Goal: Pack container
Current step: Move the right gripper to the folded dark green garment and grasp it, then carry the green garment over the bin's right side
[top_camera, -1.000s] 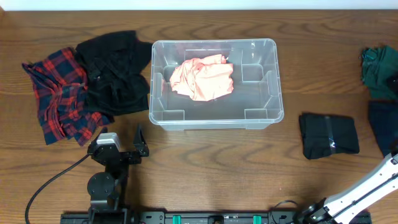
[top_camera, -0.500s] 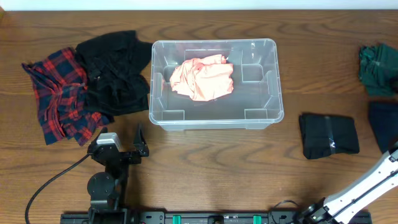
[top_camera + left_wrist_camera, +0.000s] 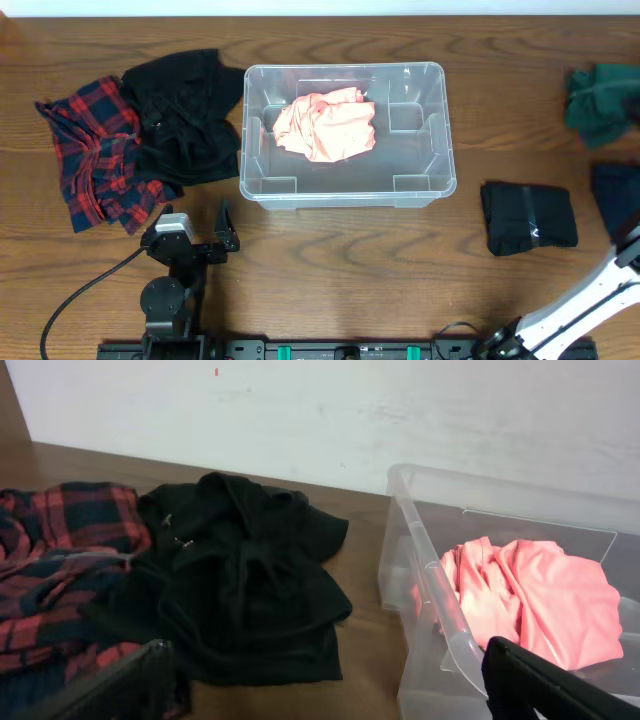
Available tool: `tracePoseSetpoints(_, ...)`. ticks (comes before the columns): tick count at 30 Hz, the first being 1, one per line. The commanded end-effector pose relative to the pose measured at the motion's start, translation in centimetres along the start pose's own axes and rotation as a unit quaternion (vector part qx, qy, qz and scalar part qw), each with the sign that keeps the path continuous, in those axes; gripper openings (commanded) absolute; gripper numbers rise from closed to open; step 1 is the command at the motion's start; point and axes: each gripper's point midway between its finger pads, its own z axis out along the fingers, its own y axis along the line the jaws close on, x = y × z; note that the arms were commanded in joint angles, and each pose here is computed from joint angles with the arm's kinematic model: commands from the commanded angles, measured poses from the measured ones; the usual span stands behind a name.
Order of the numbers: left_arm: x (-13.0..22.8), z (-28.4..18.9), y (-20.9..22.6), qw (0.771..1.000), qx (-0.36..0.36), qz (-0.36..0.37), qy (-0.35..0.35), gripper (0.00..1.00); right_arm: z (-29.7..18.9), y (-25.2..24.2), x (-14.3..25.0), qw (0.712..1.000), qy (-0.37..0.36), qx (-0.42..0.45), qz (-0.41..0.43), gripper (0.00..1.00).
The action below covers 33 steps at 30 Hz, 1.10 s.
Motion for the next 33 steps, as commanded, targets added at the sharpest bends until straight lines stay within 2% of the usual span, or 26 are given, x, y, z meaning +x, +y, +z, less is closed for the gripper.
tracePoseSetpoints(1, 1.6, 0.1, 0.4, 1.000, -0.006, 0.004, 0.025, 0.98, -7.2, 11.0, -3.7, 0.994, -0.058, -0.062, -0.070, 0.01)
tracePoseSetpoints(5, 1.6, 0.1, 0.4, 1.000, -0.007, 0.004, 0.025, 0.98, -11.0, 18.6, -3.2, 0.986, -0.071, -0.094, -0.114, 0.01)
tracePoseSetpoints(11, 1.6, 0.1, 0.4, 1.000, -0.006, 0.004, 0.025, 0.98, -15.9, 30.6, 0.4, 0.955, -0.076, -0.182, -0.219, 0.01)
tracePoseSetpoints(17, 1.6, 0.1, 0.4, 1.000, -0.006, 0.004, 0.025, 0.98, -16.7, 40.0, 8.3, 0.865, -0.041, -0.271, -0.420, 0.01)
tracePoseSetpoints(21, 1.6, 0.1, 0.4, 1.000, -0.006, 0.004, 0.025, 0.98, -14.9, 42.4, 12.6, 0.827, -0.001, -0.285, -0.484, 0.01)
tracePoseSetpoints(25, 1.6, 0.1, 0.4, 1.000, -0.006, 0.004, 0.025, 0.98, -12.9, 44.1, 16.7, 0.769, 0.030, -0.314, -0.556, 0.01)
tracePoseSetpoints(28, 1.6, 0.1, 0.4, 1.000, -0.006, 0.004, 0.025, 0.98, -11.2, 43.8, 19.3, 0.735, 0.063, -0.312, -0.598, 0.01)
tracePoseSetpoints(31, 1.6, 0.1, 0.4, 1.000, -0.007, 0.004, 0.025, 0.98, -9.0, 42.3, 20.8, 0.724, 0.104, -0.289, -0.618, 0.01)
tracePoseSetpoints(33, 1.6, 0.1, 0.4, 1.000, -0.006, 0.004, 0.025, 0.98, -7.7, 41.4, 21.9, 0.703, 0.125, -0.292, -0.637, 0.01)
